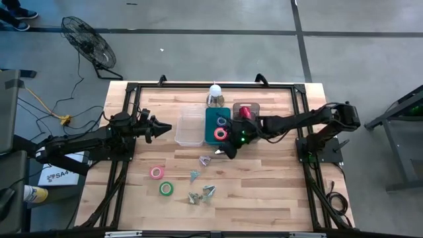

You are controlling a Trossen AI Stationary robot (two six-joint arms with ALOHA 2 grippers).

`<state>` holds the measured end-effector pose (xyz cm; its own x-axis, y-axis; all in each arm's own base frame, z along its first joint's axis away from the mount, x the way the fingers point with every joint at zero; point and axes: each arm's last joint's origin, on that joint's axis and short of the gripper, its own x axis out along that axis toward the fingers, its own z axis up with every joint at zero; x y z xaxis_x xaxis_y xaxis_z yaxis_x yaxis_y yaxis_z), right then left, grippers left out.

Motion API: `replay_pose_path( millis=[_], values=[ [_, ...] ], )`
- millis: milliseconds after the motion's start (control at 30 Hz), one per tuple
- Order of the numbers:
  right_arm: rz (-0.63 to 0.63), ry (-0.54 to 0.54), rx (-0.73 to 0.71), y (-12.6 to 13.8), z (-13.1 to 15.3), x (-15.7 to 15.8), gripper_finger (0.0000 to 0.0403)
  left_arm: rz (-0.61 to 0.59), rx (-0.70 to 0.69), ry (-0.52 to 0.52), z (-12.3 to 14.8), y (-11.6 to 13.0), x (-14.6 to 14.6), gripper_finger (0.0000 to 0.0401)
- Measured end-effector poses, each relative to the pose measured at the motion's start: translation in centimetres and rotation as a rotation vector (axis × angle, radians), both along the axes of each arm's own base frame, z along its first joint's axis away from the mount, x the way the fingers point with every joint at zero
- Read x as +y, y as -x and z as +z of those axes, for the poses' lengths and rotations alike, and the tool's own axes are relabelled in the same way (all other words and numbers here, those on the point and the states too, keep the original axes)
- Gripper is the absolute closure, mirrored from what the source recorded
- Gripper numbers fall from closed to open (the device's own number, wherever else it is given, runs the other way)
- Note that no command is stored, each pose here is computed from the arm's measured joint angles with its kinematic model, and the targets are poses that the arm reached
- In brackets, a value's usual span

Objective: Pick and place Stapler, Stapler remover, tape
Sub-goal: Put the black staple remover into the transparent bin

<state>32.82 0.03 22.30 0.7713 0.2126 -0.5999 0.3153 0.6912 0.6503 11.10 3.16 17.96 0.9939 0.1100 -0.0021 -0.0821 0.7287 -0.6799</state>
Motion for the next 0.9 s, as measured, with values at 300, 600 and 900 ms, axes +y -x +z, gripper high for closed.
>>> replay_pose_path(
  millis=[300,600,900],
  values=[
    [0.306,0.391,0.022,0.7,-1.0,1.3,0.0317,-0.007,0.001,0.002,0.0,0.0,0.0,0.0312],
    [0.387,0.617,0.025,-0.7,-3.3,2.5,0.0198,-0.051,0.002,0.019,0.0,0.0,-0.1,0.0312],
    [0.392,0.662,0.052,-1.5,-5.1,2.5,0.0175,-0.05,0.004,0.02,-0.1,0.0,-0.1,0.0312]
  ],
)
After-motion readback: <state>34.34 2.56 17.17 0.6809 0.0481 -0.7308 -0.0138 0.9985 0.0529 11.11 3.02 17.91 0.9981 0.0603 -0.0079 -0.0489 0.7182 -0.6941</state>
